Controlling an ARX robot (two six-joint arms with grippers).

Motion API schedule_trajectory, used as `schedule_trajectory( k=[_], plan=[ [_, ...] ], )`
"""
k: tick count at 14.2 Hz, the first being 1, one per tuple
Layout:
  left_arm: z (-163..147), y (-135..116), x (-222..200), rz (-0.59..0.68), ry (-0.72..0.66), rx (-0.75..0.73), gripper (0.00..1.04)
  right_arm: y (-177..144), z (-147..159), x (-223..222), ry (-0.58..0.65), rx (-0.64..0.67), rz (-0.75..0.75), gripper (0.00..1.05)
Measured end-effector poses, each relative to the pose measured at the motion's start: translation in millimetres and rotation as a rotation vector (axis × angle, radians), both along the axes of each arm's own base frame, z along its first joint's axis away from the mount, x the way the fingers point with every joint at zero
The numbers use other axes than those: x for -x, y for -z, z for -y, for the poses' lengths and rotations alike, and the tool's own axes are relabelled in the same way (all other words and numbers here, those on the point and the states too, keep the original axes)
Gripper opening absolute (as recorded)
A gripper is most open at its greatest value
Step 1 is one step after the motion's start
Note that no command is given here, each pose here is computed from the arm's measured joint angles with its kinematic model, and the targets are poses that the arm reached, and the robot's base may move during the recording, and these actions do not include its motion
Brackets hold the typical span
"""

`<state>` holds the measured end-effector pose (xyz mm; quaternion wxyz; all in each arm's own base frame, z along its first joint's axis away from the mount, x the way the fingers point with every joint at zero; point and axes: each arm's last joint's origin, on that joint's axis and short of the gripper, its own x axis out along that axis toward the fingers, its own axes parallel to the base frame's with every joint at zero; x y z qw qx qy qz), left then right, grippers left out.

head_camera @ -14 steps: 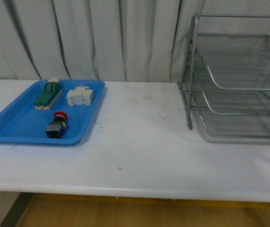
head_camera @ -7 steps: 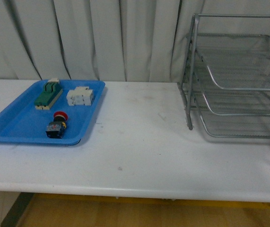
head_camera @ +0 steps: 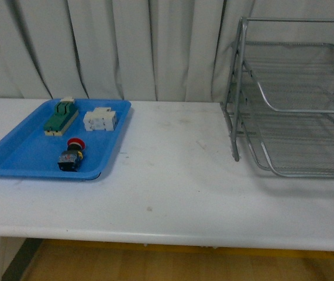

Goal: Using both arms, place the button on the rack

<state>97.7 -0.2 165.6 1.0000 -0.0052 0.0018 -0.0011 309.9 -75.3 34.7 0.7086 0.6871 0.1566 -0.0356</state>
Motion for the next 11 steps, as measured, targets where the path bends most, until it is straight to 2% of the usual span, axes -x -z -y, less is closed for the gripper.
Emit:
schedule_trajectory(
  k=[5,6,9,11],
  plan=[
    [0.0,0.0,0.0,0.0,0.0,0.0,0.98,4.7,7.3,31.3,-0.019,-0.004,-0.05,0.04],
    [0.0,0.0,0.0,0.0,0.0,0.0,0.98,4.2,8.5,32.7,-0.024,0.014,-0.053,0.12],
    [0.0,0.0,0.0,0.0,0.0,0.0,0.98,6.3,13.3,37.5,-0.022,0.044,-0.074,0.5],
    [0.0,0.0,0.0,0.0,0.0,0.0,0.98,4.2,15.9,40.2,0.004,0.047,-0.084,0.81]
  ],
)
